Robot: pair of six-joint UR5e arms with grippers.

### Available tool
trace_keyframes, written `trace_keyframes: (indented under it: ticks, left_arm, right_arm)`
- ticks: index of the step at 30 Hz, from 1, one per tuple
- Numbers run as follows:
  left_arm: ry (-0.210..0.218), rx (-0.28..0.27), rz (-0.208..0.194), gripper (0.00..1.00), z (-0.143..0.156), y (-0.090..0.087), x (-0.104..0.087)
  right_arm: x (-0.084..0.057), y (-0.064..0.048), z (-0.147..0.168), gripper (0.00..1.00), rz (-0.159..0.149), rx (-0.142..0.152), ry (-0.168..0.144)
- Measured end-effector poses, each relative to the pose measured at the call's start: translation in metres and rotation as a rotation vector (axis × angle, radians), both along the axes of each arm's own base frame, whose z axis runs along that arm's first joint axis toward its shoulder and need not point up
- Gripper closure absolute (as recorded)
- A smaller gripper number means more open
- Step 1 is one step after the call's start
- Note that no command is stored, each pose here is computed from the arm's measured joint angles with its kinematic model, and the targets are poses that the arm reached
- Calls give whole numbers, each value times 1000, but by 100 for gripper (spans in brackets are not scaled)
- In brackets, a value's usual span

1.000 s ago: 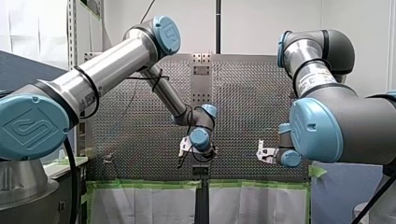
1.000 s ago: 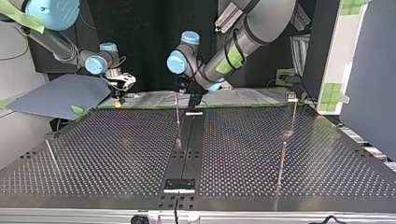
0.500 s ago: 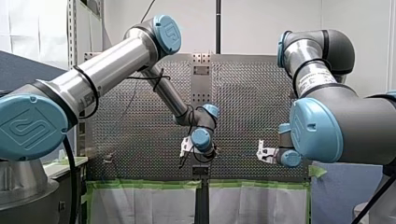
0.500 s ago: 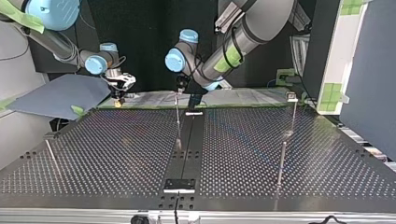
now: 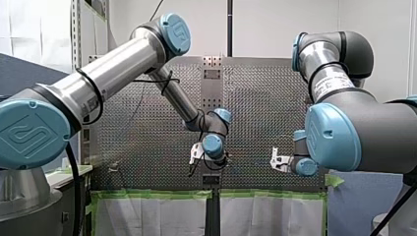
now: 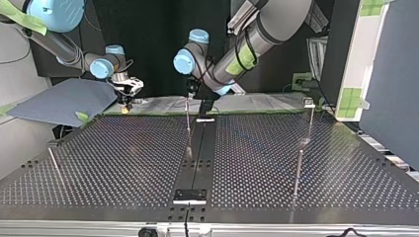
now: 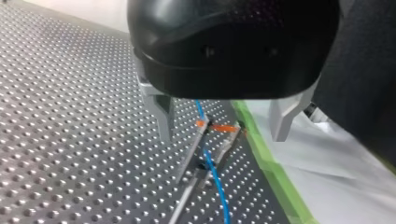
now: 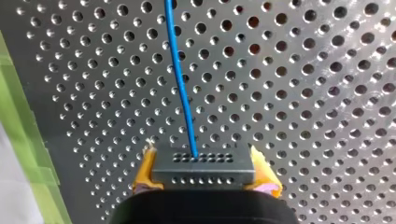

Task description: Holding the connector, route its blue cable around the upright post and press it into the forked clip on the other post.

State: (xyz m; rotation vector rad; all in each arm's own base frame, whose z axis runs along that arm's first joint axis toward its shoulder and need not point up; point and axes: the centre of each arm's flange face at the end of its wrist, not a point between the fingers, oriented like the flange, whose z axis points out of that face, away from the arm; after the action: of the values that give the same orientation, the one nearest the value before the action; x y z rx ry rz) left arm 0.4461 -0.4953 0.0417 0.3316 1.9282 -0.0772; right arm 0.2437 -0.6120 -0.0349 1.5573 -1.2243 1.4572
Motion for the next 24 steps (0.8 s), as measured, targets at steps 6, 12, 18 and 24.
trace_keyframes:
  ticks: [6,12,18,24]
  left_arm:
    - [-33,-37,24,0,17,3,-10]
    - [-68,-96,54,0,35,10,-16]
    - [-100,-173,89,0,53,21,-18]
    - [-127,-251,112,0,69,31,-22]
  right_arm:
    - [-1,0,0,100,-1,3,2]
    - [-1,0,0,100,-2,3,3]
    - [-1,0,0,100,-2,1,1]
    - [-2,-1,0,100,-2,0,-1]
